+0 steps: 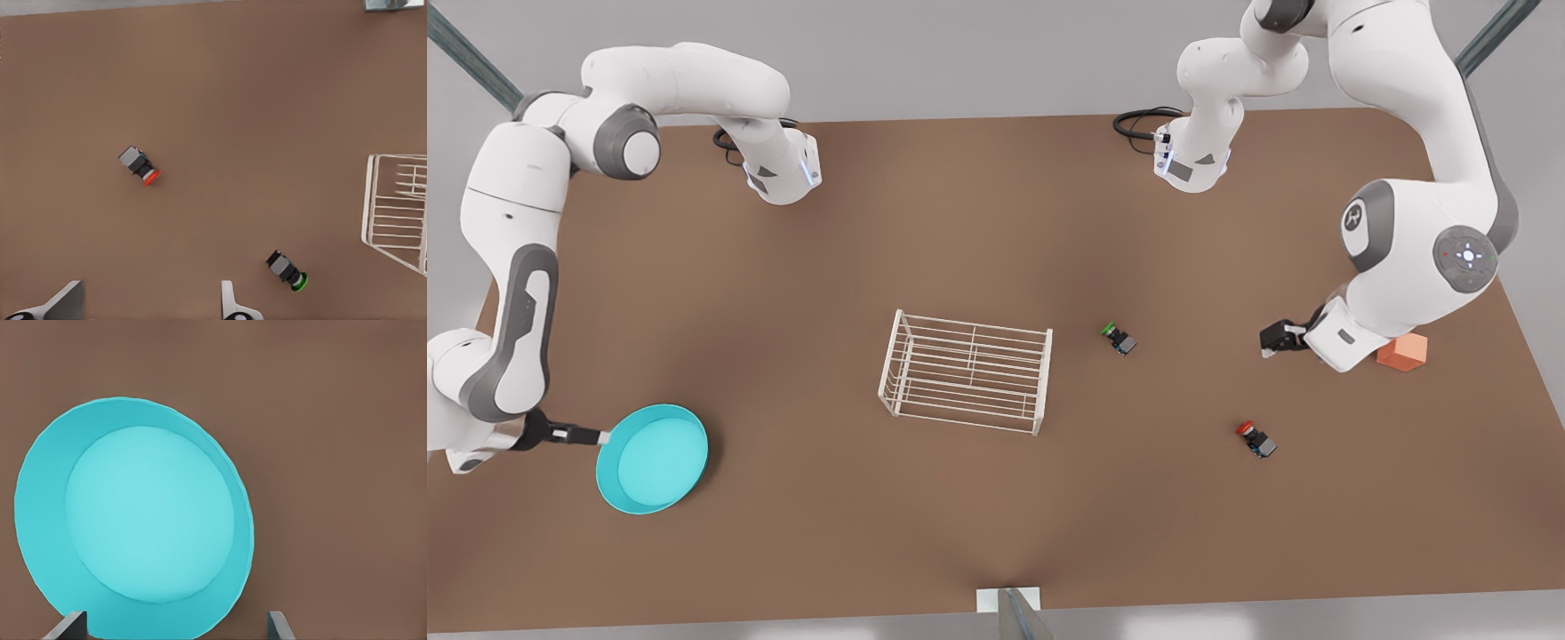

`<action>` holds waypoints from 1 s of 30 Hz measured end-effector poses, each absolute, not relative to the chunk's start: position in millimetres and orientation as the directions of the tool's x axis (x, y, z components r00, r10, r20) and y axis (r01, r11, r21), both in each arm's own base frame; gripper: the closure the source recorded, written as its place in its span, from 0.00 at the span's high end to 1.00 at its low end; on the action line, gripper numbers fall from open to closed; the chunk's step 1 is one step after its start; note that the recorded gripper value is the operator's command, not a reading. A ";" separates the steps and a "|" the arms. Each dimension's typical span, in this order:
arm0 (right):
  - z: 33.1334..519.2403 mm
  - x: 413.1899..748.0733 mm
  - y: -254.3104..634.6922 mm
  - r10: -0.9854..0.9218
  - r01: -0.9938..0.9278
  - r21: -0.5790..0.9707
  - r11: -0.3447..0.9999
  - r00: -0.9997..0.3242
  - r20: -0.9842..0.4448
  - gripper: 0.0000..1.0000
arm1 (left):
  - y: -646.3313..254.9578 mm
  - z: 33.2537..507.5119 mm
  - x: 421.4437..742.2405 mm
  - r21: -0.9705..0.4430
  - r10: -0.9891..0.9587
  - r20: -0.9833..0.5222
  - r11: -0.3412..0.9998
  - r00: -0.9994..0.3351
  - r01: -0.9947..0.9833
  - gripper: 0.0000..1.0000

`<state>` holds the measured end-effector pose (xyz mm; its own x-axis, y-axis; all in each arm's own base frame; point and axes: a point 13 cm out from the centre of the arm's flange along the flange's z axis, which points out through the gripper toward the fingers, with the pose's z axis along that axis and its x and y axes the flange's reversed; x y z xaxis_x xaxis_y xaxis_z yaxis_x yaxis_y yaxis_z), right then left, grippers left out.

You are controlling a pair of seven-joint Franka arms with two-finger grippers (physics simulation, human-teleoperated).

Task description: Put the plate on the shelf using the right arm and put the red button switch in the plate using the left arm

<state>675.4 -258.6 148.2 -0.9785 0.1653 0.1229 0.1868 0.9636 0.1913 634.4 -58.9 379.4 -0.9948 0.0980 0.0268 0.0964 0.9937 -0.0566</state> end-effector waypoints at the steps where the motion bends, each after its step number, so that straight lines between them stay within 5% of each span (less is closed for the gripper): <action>1: 143.6 676.5 -263.5 0.160 0.179 0.185 0.966 -0.980 0.114 0.99 | -56.3 379.5 635.5 -0.055 0.094 0.024 0.994 -0.995 0.093 1.00; 16: 64.2 689.7 -290.7 0.156 0.159 0.187 0.969 -0.987 0.031 0.88 | -60.8 379.7 639.5 -0.051 0.099 0.008 0.994 -0.995 0.098 1.00; 30: 56.2 694.7 -280.5 0.151 0.151 0.224 0.963 -0.988 0.016 0.29 | -76.1 403.2 632.3 -0.039 0.090 0.017 0.995 -0.996 0.089 1.00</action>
<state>694.7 -280.5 56.2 -0.9884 0.1512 0.0161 0.1509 0.9629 0.2239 632.3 -76.1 403.2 -0.9958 0.0895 0.0171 0.0888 0.9953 -0.0392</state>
